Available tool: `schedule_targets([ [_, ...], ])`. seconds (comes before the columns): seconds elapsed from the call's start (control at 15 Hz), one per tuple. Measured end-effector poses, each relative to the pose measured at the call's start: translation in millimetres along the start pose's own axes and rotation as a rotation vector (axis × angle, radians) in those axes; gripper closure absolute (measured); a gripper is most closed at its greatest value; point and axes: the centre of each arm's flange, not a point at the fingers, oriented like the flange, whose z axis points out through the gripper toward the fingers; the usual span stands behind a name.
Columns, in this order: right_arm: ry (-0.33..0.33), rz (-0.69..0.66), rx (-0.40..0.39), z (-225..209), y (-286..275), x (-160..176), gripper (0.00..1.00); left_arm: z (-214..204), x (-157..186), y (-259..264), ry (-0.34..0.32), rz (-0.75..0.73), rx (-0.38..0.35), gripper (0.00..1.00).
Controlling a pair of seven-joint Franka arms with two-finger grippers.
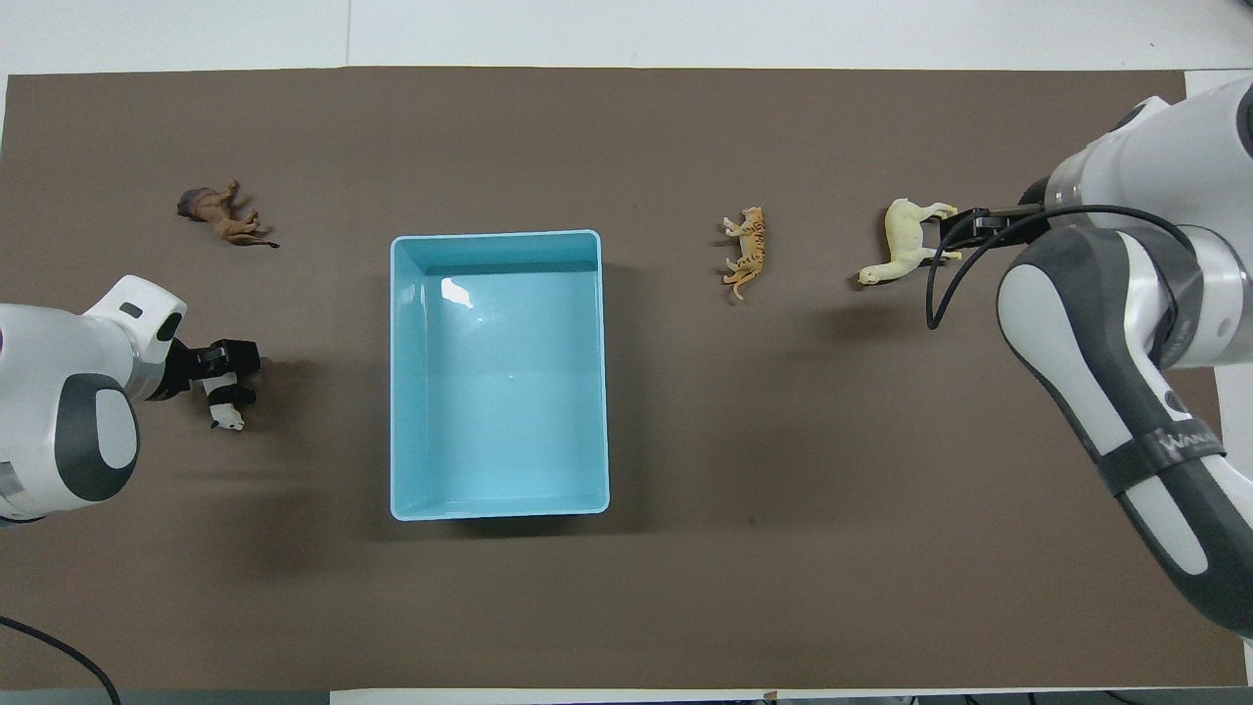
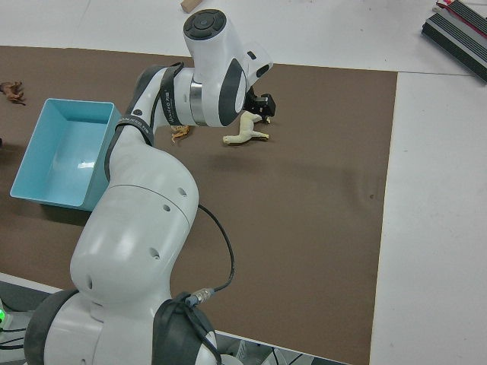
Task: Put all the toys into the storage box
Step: 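Grasp the panda with the left gripper while the right gripper grasps the cream horse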
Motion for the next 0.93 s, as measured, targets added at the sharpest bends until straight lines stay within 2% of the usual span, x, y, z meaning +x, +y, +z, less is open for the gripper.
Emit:
schedule_targets([
  [0.2,0.03,-0.039,0.0,18.4,-11.7,7.9,0.0,2.1,1.2,0.2,-0.001,-0.004,0.0,0.03],
  [0.47,0.054,-0.068,-0.001,38.2,-12.7,25.1,0.0,-9.2,10.4,1.5,-0.001,-0.004,-0.001,0.49],
  [0.73,0.049,-0.091,-0.001,73.3,-23.0,39.8,0.0,-22.3,19.7,6.5,-0.032,-0.001,0.0,0.5],
  [0.93,0.062,-0.122,-0.001,101.7,-29.8,43.2,0.0,-70.6,43.2,27.3,-0.091,-0.032,0.002,0.5],
])
